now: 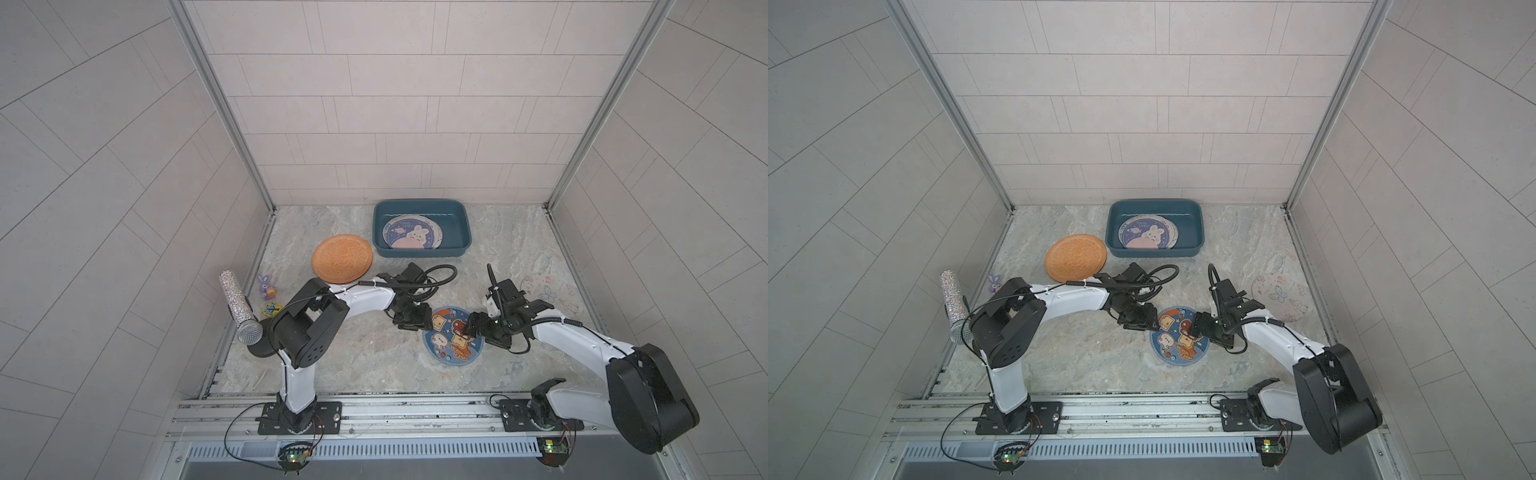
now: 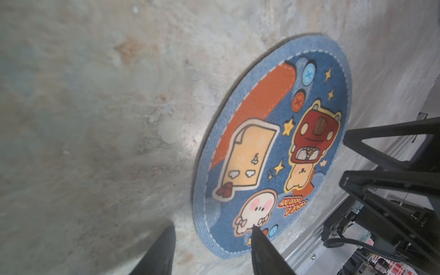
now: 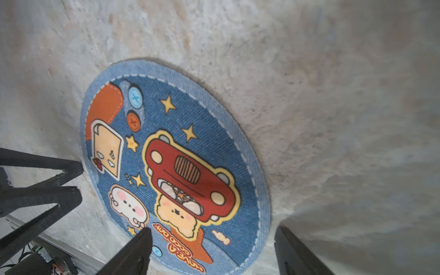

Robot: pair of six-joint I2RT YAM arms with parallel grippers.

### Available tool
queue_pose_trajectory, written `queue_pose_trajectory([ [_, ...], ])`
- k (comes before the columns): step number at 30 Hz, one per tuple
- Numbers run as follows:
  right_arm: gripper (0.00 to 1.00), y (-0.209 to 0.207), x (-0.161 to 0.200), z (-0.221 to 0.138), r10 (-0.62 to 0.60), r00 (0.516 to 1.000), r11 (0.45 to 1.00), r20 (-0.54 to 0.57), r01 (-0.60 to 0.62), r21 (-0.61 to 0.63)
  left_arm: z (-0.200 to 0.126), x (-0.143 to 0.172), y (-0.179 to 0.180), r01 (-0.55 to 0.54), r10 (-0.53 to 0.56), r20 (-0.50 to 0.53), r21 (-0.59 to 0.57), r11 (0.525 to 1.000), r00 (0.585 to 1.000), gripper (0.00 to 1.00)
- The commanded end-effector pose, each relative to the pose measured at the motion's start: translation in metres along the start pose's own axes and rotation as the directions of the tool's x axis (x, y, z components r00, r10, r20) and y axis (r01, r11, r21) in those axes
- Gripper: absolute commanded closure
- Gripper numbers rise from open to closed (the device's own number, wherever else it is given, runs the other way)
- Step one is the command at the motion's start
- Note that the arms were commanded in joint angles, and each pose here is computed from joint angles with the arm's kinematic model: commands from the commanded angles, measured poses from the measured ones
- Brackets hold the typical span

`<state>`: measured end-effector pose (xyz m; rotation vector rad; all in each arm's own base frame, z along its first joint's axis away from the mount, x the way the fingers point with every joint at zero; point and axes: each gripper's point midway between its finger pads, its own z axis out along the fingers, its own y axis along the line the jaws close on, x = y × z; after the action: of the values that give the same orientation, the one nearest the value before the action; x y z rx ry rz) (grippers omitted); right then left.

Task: Put the coasters into the storage box
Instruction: Move the coaster to the center of the board, then pick up the coaster from the center of the board.

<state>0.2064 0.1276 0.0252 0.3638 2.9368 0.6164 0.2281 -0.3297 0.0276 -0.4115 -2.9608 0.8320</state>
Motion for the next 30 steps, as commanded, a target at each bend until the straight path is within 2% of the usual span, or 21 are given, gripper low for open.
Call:
queue_pose_trajectory([
  [1, 0.19, -0.0353, 0.0375, 0.0186, 0.078, 0.989, 0.990, -0.122, -0.063, 0.128, 0.0061, 0.0058, 0.0080, -0.001, -0.001, -0.035, -0.042, 0.999, 0.999, 0.45],
  [21, 0.50, -0.0328, 0.0367, 0.0266, 0.085, 0.990, 0.991, -0.114, -0.072, 0.112, 0.0135, 0.0097, 0.0098, -0.008, 0.005, -0.061, -0.054, 0.999, 0.998, 0.49],
  [27, 0.51, -0.0319, 0.0370, 0.0275, 0.089, 0.990, 0.992, -0.112, -0.077, 0.102, 0.0128, 0.0102, 0.0092, -0.012, 0.009, -0.059, -0.056, 0.998, 0.998, 0.56],
  [30, 0.51, -0.0314, 0.0375, 0.0279, 0.090, 0.990, 0.992, -0.113, -0.079, 0.099, 0.0110, 0.0095, 0.0094, -0.014, 0.011, -0.050, -0.062, 0.998, 0.999, 0.65],
])
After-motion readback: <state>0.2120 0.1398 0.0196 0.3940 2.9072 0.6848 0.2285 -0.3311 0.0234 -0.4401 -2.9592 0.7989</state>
